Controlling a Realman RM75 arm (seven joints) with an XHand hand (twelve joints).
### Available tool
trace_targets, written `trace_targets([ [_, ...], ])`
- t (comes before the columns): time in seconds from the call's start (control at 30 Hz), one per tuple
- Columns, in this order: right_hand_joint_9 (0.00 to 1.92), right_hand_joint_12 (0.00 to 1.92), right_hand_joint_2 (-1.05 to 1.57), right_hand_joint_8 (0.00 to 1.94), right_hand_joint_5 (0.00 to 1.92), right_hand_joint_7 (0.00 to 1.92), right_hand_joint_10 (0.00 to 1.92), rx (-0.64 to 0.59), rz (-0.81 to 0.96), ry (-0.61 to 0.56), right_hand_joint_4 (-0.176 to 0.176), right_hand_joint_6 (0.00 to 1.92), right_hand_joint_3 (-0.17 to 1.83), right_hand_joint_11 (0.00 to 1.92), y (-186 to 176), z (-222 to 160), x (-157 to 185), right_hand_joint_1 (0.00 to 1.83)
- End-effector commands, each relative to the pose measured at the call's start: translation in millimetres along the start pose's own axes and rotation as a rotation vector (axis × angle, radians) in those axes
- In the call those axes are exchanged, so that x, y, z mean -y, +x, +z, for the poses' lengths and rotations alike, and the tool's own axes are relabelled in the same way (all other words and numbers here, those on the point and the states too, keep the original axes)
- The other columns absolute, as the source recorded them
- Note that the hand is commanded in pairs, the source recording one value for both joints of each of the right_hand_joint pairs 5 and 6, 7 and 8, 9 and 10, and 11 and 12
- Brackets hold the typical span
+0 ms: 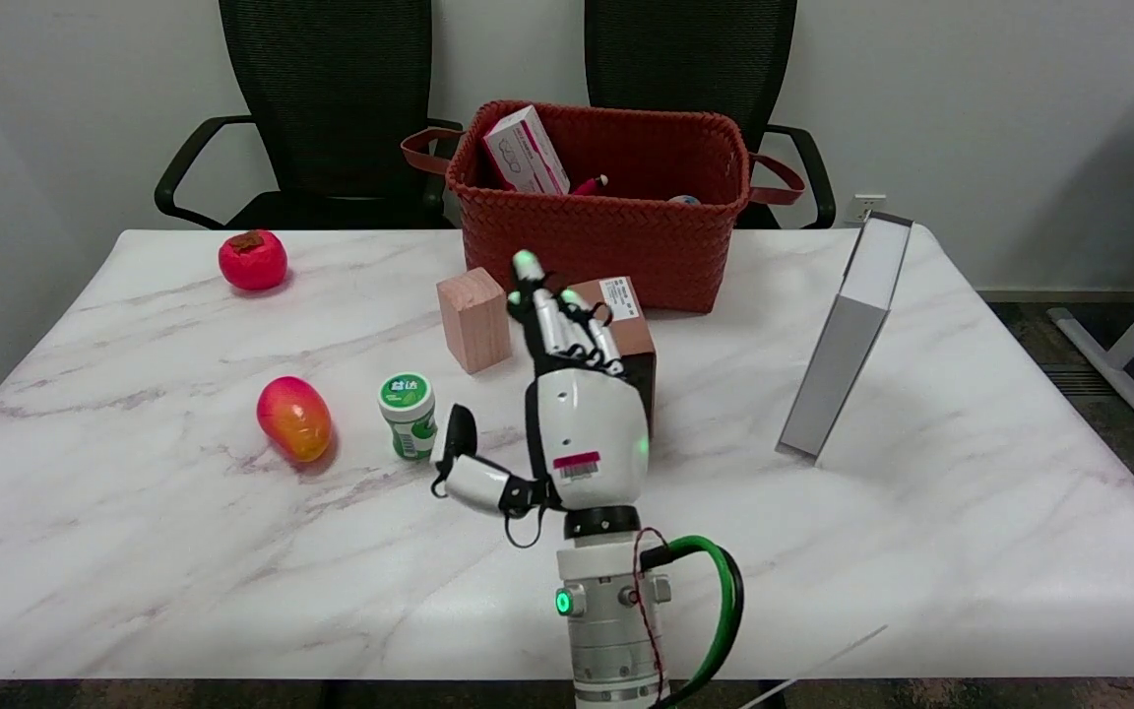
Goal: Pick up the white book.
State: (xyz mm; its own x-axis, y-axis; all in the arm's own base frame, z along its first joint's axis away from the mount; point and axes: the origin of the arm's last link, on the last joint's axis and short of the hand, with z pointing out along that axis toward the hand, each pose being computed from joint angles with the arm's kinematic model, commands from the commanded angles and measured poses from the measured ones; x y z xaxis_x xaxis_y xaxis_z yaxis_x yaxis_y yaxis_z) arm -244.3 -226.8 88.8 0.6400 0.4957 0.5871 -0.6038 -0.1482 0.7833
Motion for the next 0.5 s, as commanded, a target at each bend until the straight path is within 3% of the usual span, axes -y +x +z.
trace_targets([
  [0.03, 0.48, 0.24, 0.6, 0.4, 0.01, 0.4, 0.48, -0.274, 0.049, -0.135, 0.0, 0.01, 1.03, 0.24, 23, 21, 7, 0.97],
  [0.2, 0.47, 0.16, 0.62, 0.38, 0.0, 0.38, 0.47, -0.348, 0.074, -0.179, 0.0, 0.0, 0.97, 0.16, 33, 31, 1, 0.97],
  [0.33, 0.48, 0.39, 0.56, 0.32, 0.0, 0.32, 0.48, -0.391, 0.105, -0.228, 0.0, 0.0, 0.92, 0.39, 36, 36, -1, 0.96],
  [0.5, 0.52, 0.34, 0.59, 0.26, 0.0, 0.26, 0.52, -0.436, 0.11, -0.271, 0.0, 0.0, 0.71, 0.34, 40, 37, -5, 0.92],
])
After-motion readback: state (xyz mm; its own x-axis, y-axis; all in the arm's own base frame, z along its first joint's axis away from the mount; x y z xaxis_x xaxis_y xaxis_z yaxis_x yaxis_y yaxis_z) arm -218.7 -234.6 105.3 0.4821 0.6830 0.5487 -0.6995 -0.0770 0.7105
